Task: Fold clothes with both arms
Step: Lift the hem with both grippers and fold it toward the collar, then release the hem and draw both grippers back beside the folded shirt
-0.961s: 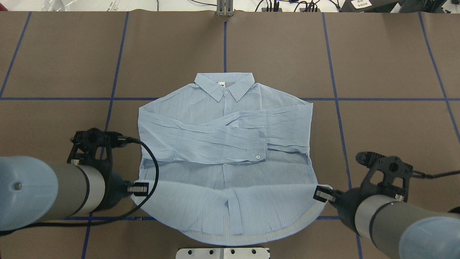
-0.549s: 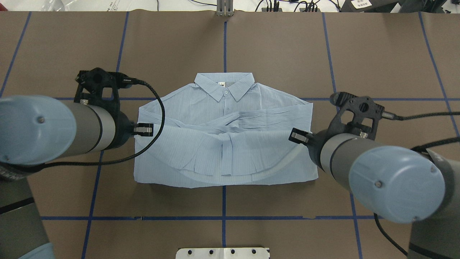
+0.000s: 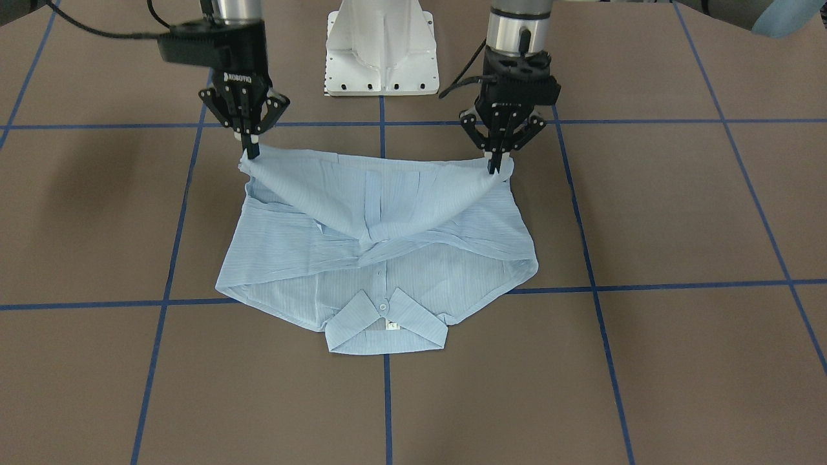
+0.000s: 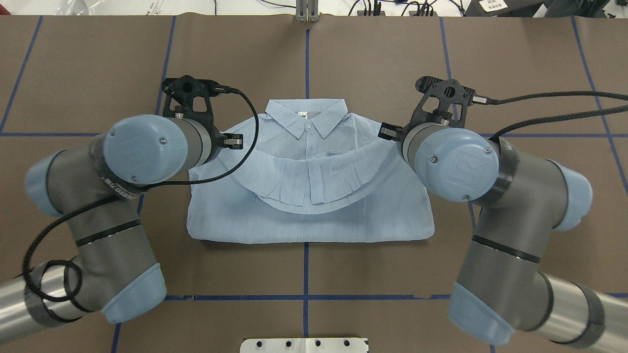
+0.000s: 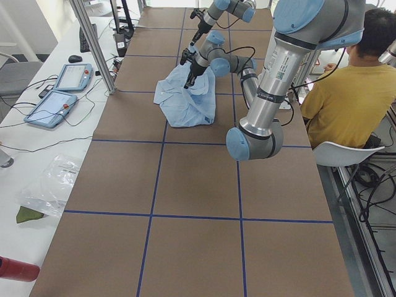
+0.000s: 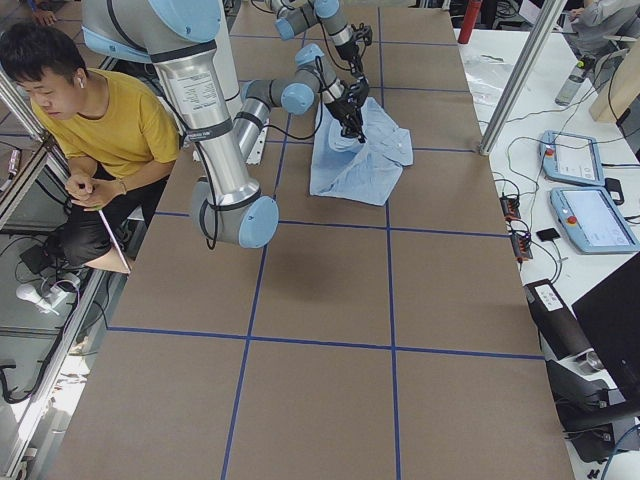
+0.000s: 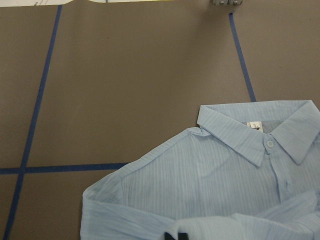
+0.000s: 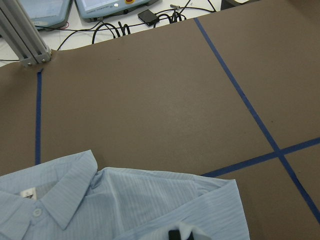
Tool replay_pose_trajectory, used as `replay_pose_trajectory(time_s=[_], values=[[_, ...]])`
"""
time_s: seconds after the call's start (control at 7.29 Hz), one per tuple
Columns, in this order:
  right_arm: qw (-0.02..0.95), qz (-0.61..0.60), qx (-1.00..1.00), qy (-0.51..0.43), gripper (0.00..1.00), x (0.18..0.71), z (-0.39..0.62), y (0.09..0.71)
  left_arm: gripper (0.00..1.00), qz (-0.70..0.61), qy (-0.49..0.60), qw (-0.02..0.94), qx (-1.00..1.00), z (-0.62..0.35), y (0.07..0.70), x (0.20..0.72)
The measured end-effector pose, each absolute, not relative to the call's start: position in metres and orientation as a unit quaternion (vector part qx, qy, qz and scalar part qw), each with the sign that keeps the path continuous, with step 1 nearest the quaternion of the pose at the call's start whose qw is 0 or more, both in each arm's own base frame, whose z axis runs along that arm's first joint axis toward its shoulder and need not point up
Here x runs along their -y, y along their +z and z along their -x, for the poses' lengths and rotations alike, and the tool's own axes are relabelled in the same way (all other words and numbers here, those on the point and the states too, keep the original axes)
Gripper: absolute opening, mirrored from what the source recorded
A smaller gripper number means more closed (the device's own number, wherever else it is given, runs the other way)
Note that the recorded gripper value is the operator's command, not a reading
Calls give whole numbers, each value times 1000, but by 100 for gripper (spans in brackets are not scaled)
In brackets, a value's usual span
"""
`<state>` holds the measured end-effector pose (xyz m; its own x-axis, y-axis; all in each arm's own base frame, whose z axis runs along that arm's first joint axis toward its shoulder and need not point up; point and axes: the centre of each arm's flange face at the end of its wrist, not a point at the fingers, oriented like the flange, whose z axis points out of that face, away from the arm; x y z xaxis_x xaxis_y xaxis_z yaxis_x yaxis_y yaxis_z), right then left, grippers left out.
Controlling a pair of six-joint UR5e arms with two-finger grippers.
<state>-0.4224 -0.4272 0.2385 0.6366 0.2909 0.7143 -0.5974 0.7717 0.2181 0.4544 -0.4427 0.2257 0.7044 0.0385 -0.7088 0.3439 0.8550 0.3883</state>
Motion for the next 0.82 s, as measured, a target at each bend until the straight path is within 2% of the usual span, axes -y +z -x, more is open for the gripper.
replay_pose_trajectory(time_s=[0.41,0.82], values=[[881,-233,331,247,0,494,441,309,0,-299,-66,884,-354,-464,271,492],[887,-229,322,240,0,511,439,329,0,-311,-57,888,-335,-454,285,513]])
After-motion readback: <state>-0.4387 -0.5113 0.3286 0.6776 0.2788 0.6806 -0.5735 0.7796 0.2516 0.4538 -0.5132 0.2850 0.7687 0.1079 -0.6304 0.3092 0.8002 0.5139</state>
